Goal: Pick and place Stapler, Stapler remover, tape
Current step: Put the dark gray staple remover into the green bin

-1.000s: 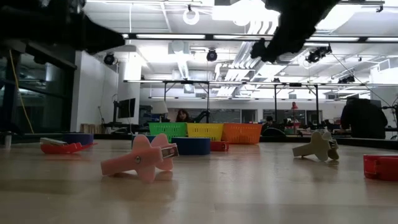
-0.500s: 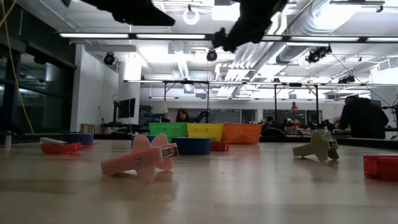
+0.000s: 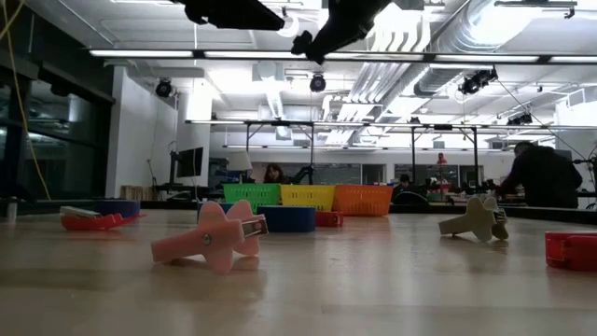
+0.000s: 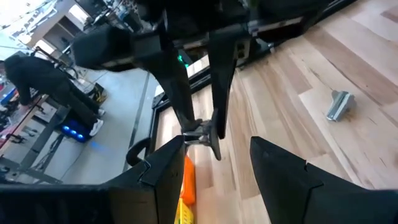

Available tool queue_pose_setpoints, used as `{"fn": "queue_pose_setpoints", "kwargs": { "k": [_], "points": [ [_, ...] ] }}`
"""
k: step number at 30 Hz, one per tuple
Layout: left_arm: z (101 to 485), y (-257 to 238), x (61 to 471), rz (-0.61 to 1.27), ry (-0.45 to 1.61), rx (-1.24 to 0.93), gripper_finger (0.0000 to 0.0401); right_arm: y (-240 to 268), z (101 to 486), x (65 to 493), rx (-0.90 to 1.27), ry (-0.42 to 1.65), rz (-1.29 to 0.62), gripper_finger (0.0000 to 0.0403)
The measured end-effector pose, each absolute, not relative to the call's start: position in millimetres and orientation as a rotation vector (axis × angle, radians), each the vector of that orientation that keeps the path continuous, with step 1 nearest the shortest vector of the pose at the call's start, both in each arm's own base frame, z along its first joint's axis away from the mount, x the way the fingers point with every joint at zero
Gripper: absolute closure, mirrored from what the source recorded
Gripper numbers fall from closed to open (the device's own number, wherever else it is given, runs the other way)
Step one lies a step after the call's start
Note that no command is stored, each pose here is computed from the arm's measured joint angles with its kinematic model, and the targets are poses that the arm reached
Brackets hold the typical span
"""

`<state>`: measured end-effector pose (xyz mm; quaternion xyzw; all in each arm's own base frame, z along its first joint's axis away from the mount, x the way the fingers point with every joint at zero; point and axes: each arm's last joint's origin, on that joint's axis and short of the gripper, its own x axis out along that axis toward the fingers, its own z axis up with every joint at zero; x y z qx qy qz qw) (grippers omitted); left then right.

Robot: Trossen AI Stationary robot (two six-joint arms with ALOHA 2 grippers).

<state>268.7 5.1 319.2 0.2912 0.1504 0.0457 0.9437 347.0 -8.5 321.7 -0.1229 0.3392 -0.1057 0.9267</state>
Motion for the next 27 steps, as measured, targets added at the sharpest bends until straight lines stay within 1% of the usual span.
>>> {"fn": "queue_pose_setpoints", "kwargs": {
  "k": [9,12,17,20,27],
  "points": [
    [319.4,7.3,268.2,0.17,0.328,0.608,0.0218,-7.1,320.8,355.7,-0.32,0.65,-0.192,0.0327],
    [319.4,7.4,268.2,0.171,0.328,0.609,0.02,-7.0,318.6,358.7,-0.341,0.647,-0.187,0.0327],
    [319.3,7.4,268.2,0.174,0.328,0.598,0.0152,-7.6,319.3,360.5,-0.348,0.63,-0.19,0.0327],
    [319.3,7.4,268.2,0.174,0.328,0.599,0.0132,-8.2,320.4,361.2,-0.365,0.619,-0.189,0.0327],
    [319.3,7.4,268.2,0.174,0.328,0.599,0.0126,-7.8,316.6,371.0,-0.405,0.579,-0.171,0.0327]
  ]
}}
